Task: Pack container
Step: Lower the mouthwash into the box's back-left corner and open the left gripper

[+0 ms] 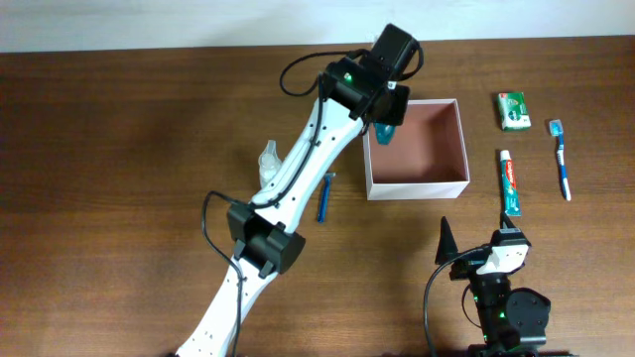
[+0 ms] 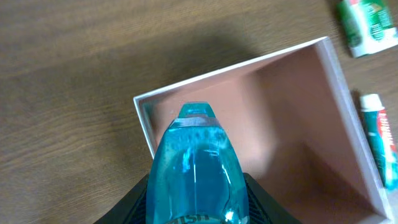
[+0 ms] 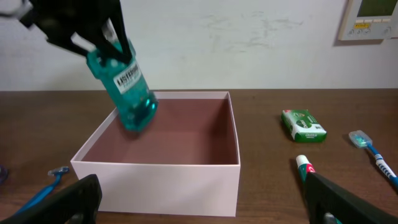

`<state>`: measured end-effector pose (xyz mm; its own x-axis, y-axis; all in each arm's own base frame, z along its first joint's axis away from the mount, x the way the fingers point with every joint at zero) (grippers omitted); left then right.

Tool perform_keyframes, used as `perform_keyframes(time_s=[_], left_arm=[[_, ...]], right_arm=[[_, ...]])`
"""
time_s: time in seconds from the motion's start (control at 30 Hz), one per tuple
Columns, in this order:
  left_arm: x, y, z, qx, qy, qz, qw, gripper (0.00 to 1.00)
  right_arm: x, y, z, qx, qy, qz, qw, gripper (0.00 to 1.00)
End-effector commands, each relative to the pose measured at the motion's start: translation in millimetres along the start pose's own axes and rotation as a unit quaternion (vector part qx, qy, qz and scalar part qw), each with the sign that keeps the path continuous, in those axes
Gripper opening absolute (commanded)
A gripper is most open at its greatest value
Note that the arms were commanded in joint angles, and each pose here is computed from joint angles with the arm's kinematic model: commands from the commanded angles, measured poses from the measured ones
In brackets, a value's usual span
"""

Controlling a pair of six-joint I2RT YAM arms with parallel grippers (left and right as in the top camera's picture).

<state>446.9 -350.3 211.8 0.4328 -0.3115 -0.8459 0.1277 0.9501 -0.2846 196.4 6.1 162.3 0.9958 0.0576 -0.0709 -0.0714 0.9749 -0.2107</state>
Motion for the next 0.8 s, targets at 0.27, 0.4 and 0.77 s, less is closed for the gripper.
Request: perform_keyframes(time_s=[0.27, 0.4, 0.77], left_arm=[[18.4, 1.9, -4.4, -0.029, -0.001, 0.018, 0.999, 0.23], [18.3, 2.2, -2.8, -0.034, -0.009, 0.024, 0.999, 0.24], [18.5, 0.1, 0.3, -0.034, -0.017, 0.019, 0.999, 0.36]], right_arm=[[0.0, 0.6, -1.9, 0.002, 0.002, -0.001, 1.0, 0.99], [0.0, 0.6, -1.9, 0.002, 0.002, -0.001, 1.0, 0.99], [0.0, 0.6, -1.9, 0.002, 0.002, -0.001, 1.0, 0.99]])
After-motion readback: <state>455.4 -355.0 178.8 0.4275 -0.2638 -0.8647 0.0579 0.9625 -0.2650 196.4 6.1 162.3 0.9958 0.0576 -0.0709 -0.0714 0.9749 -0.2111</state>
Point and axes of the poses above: each gripper's point midway between its finger pads, its own x axis out along the fingers, its own y axis along the line the jaws close on, z = x × y, the point moved 5 cm from there along -x, back along the fingers, and after that the axes turned 14 degrees about -x, right-handed, at the moved point
